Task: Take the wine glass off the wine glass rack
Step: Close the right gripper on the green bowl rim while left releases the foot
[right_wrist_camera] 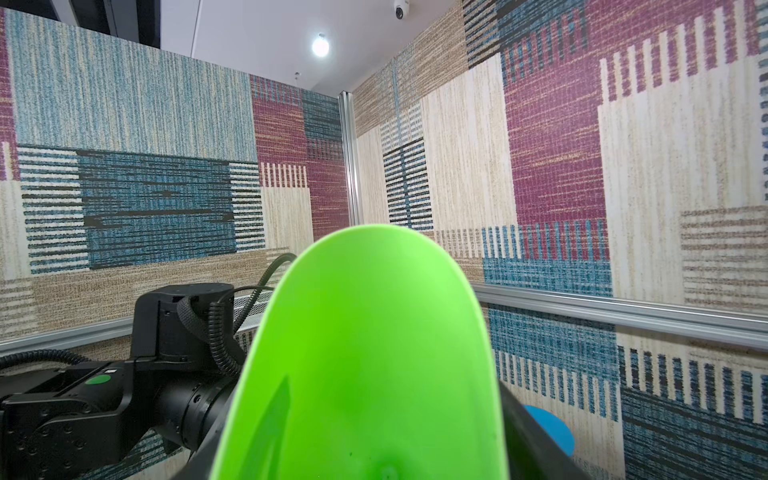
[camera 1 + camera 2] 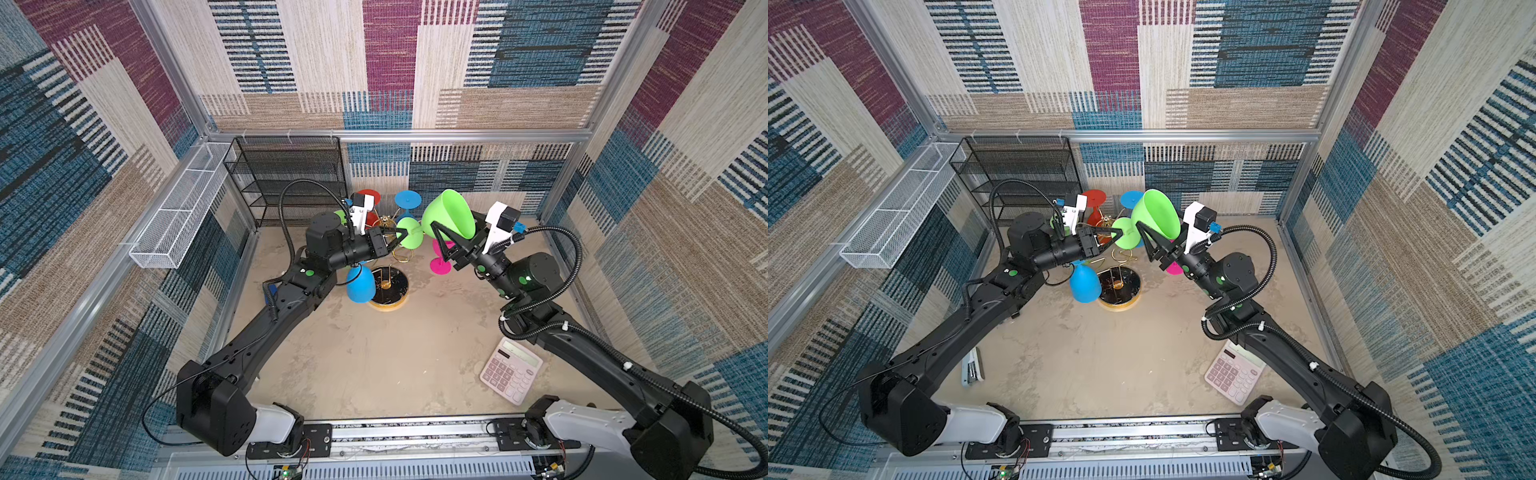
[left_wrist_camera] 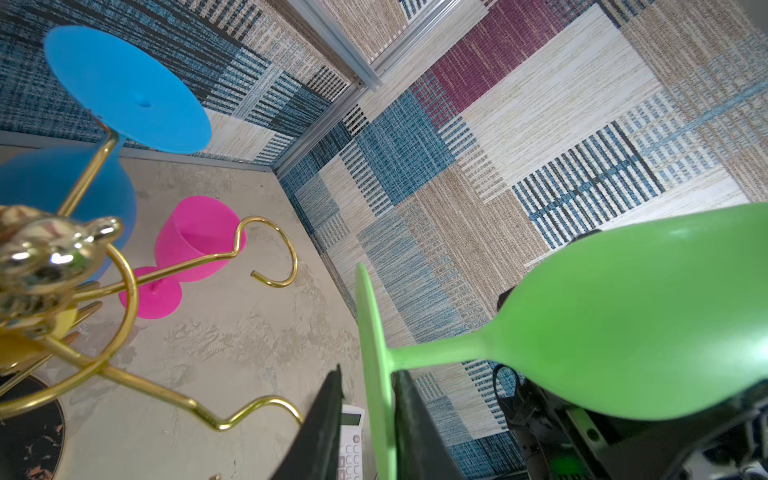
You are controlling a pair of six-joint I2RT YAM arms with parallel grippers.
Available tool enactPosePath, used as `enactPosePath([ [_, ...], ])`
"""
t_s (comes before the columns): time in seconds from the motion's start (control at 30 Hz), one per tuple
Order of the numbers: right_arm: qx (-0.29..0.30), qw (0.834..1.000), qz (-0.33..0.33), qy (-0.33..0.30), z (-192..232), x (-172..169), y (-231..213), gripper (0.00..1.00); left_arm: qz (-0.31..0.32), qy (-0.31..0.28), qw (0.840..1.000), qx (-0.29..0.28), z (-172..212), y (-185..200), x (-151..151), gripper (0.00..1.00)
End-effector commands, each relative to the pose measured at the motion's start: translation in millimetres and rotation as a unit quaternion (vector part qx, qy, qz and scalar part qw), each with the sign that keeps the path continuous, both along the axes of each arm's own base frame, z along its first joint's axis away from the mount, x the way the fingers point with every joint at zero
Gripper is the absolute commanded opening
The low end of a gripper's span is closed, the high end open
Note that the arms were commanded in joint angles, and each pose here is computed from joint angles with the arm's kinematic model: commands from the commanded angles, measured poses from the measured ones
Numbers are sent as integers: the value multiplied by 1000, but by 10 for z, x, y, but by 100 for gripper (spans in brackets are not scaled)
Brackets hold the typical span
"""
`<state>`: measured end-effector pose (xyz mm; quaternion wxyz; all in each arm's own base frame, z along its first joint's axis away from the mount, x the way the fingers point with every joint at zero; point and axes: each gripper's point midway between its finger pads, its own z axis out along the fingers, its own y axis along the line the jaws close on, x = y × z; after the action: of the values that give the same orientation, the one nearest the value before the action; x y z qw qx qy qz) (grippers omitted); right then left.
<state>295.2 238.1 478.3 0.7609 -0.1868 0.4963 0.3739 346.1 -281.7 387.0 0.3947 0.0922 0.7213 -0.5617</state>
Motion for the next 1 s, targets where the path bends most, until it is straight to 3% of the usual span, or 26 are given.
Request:
enactPosePath([
  [0.0, -2, 999, -27, 17, 30, 13, -101, 67, 11, -45, 999, -7, 177, 38, -1, 37],
  [0.27, -9, 990, -118, 72, 81, 69, -451, 68, 49, -103, 993, 9, 355, 192, -54, 54],
  [0.47, -40, 959, -237, 152, -78, 213, -857, 68, 103, -184, 977, 40, 620, 451, -208, 61],
  [0.73, -53, 925, -309, 216, -476, 319, -1264, 71, 206, -295, 926, 116, 875, 966, -493, 73],
  [0.97, -60, 909, -331, 247, -837, 543, -1497, 71, 264, -332, 887, 182, 898, 1300, -660, 81],
])
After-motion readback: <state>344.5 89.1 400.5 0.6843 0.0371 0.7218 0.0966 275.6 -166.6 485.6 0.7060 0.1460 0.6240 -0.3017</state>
